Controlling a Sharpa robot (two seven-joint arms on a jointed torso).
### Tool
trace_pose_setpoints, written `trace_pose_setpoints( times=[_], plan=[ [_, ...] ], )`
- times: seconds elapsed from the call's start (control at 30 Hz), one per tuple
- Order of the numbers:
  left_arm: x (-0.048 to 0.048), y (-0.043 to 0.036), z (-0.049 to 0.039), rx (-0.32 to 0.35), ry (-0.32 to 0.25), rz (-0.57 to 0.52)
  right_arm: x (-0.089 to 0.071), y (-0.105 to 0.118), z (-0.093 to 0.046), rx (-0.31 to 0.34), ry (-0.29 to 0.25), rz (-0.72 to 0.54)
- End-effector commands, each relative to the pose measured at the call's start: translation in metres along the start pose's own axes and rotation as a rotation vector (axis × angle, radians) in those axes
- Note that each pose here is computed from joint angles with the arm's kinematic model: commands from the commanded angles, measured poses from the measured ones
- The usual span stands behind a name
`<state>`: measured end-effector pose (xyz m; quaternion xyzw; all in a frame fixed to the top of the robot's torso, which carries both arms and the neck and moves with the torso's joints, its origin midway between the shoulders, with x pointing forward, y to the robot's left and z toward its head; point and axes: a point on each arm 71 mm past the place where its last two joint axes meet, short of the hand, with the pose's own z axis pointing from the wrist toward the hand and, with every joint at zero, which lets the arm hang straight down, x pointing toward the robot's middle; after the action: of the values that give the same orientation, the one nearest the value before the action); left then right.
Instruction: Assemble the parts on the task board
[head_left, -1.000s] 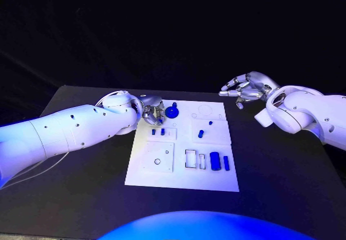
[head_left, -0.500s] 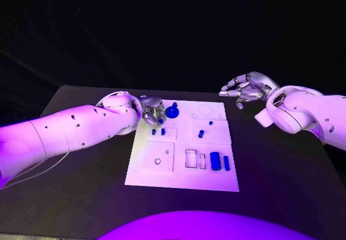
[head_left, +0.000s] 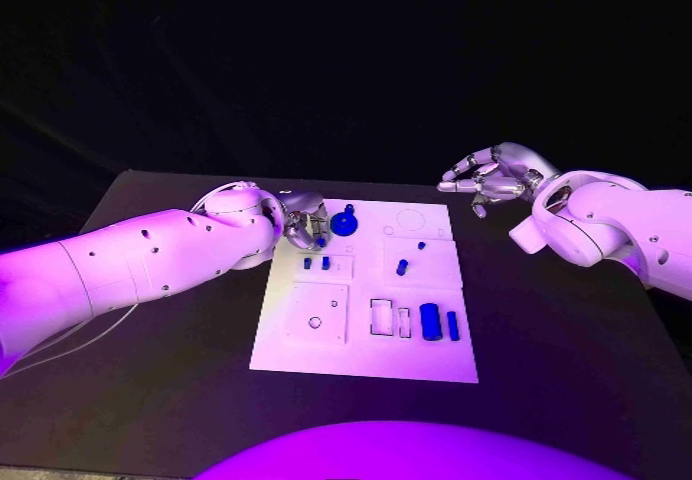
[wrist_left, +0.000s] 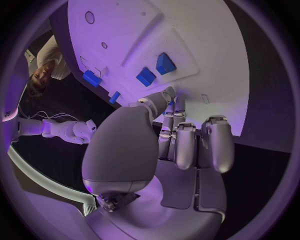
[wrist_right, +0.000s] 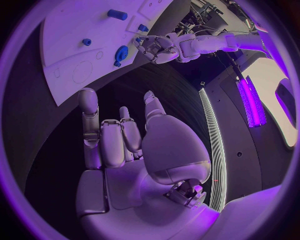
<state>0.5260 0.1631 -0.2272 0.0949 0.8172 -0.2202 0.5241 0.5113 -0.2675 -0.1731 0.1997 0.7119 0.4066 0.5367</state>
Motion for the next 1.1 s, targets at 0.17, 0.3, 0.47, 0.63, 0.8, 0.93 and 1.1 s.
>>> trace_pose_setpoints(
  times=[0.17,0.3,0.47,0.63,0.8,0.93,1.1],
  plan=[
    [0.0003,0.0035,-0.001,-0.013,0.008,0.001,-0.001,0.0,0.0,-0.005,-0.001,-0.001],
    [-0.0016,0.0077,-0.0026,-0.025,-0.002,-0.001,-0.001,-0.001,-0.001,-0.003,-0.004,-0.002],
    [-0.0053,0.0156,-0.0074,-0.04,-0.021,-0.006,-0.002,-0.001,-0.001,-0.002,-0.008,-0.005],
    [-0.0138,0.0242,-0.0149,-0.036,-0.066,-0.046,-0.002,-0.001,0.0,-0.01,-0.001,-0.039],
    [-0.0268,0.0323,-0.0257,0.019,-0.15,-0.158,0.001,0.001,-0.001,-0.021,0.02,-0.096],
    [-0.0368,0.0405,-0.0396,0.074,-0.224,-0.324,0.005,0.004,-0.002,-0.045,0.039,-0.202],
    [-0.0415,0.0499,-0.056,0.103,-0.264,-0.706,0.015,0.013,-0.005,-0.106,0.077,-0.449]
  ],
)
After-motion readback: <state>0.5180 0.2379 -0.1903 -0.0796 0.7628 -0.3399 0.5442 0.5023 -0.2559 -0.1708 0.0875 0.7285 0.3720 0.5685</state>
